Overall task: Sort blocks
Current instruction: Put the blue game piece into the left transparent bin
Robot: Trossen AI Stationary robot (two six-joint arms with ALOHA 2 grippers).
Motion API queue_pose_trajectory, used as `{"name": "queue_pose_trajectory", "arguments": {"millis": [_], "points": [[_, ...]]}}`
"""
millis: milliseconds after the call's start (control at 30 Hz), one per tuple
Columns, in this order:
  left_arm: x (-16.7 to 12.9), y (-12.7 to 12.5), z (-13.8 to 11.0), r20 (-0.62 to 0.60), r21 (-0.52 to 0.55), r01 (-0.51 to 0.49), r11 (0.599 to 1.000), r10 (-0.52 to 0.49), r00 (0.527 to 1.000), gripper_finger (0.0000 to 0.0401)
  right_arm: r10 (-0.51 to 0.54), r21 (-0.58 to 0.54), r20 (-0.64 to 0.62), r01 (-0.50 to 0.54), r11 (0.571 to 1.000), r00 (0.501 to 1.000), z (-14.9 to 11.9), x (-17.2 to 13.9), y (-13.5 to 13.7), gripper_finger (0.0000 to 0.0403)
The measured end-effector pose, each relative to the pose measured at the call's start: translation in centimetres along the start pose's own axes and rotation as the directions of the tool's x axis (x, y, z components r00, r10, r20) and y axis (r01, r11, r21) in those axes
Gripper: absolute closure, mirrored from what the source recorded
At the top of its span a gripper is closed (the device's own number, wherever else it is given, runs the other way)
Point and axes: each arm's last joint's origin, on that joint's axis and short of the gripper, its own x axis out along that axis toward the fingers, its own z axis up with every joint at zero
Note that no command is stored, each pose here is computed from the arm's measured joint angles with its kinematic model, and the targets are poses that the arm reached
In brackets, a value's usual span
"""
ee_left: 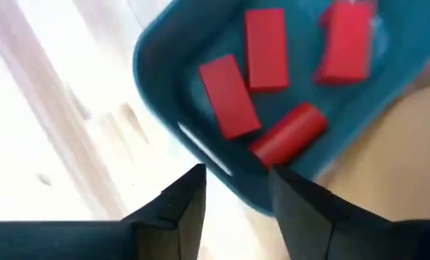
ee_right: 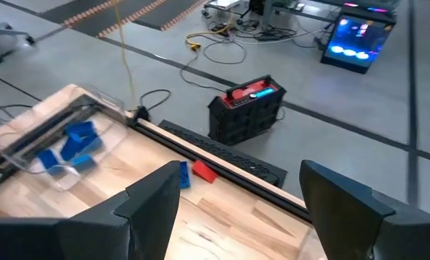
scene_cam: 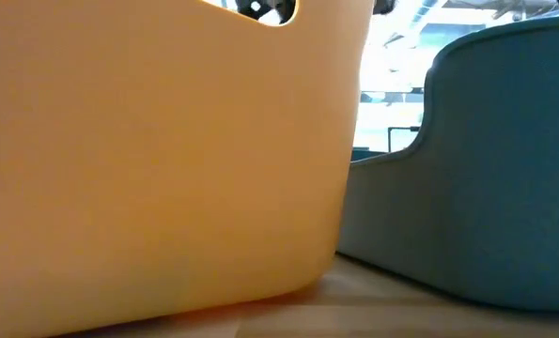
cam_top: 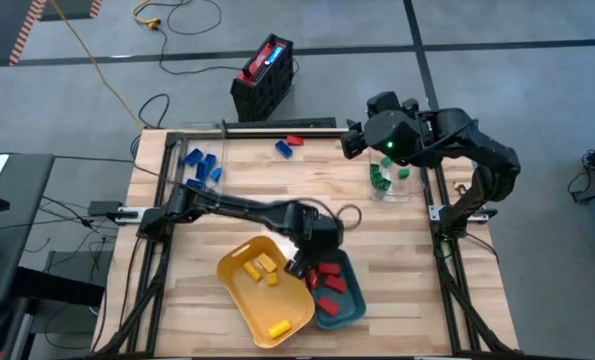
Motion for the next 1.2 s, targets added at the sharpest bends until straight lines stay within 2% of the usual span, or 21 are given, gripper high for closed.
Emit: {"name": "queue_pose_trajectory", "arguments": {"millis": [67, 133, 267, 367, 500, 633, 700, 833, 900, 1067, 1133, 1200], "points": [[-0.5, 1.3, -0.9, 0.022, -0.097, 0.072, 0.993, -0.070, 0.997, 0.0265, -0.026, -0.012, 0.001, 0.026, 1.000, 1.000, -0.3, -0.2, -0.1, 0.0104], [-1.2, 2.4, -2.0, 0.040, -0.160, 0.070, 0.985, -0.064, 0.997, 0.0277, -0.051, -0.021, 0.003, 0.051, 0.998, 0.999, -0.7, -0.5, -0.1, 0.0104], [-3.9, 3.1, -4.2, 0.151, -0.234, 0.005, 0.972, 0.031, 0.988, 0.0297, -0.079, -0.053, -0.005, 0.079, 0.995, 0.997, -1.7, -0.6, 0.3, 0.0104], [-6.0, 2.8, -6.4, 0.252, -0.290, -0.052, 0.955, 0.129, 0.959, 0.0303, -0.091, -0.070, -0.016, 0.089, 0.994, 0.996, -2.3, 0.0, 0.8, 0.0104], [-7.5, 2.1, -10.4, 0.289, -0.423, -0.107, 0.900, 0.246, 0.925, 0.0304, -0.087, -0.088, -0.039, 0.083, 0.993, 0.995, -2.3, 1.8, 1.1, 0.0104], [-9.0, 2.0, -13.8, 0.267, -0.560, -0.125, 0.819, 0.321, 0.909, 0.0305, -0.036, -0.126, -0.084, 0.025, 0.992, 0.996, -1.8, 4.7, 1.2, 0.0104], [-9.8, 1.8, -15.0, 0.264, -0.608, -0.125, 0.784, 0.348, 0.900, 0.0305, 0.022, -0.144, -0.098, -0.036, 0.989, 0.995, -1.5, 6.5, 1.3, 0.0104], [-11.9, 1.6, -16.2, 0.256, -0.653, -0.170, 0.738, 0.426, 0.868, 0.0305, 0.161, -0.195, -0.151, -0.189, 0.962, 0.975, -1.4, 10.7, 0.8, 0.0104], [-12.5, 1.7, -16.8, 0.209, -0.682, -0.224, 0.696, 0.479, 0.853, 0.0305, 0.216, -0.222, -0.201, -0.259, 0.940, 0.956, -1.7, 13.1, -0.3, 0.0104], [-13.0, 3.3, -17.8, 0.172, -0.754, -0.251, 0.607, 0.551, 0.817, 0.0305, 0.234, -0.278, -0.329, -0.331, 0.902, 0.915, -3.0, 19.1, -3.7, 0.0109], [-12.4, 4.2, -18.1, 0.145, -0.788, -0.248, 0.564, 0.561, 0.815, 0.0305, 0.227, -0.307, -0.385, -0.356, 0.882, 0.894, -3.7, 21.7, -4.3, 0.0112], [-11.6, 5.2, -18.3, 0.130, -0.802, -0.253, 0.541, 0.572, 0.810, 0.0305, 0.237, -0.318, -0.417, -0.386, 0.866, 0.877, -4.3, 24.0, -4.8, 0.0112]]}}
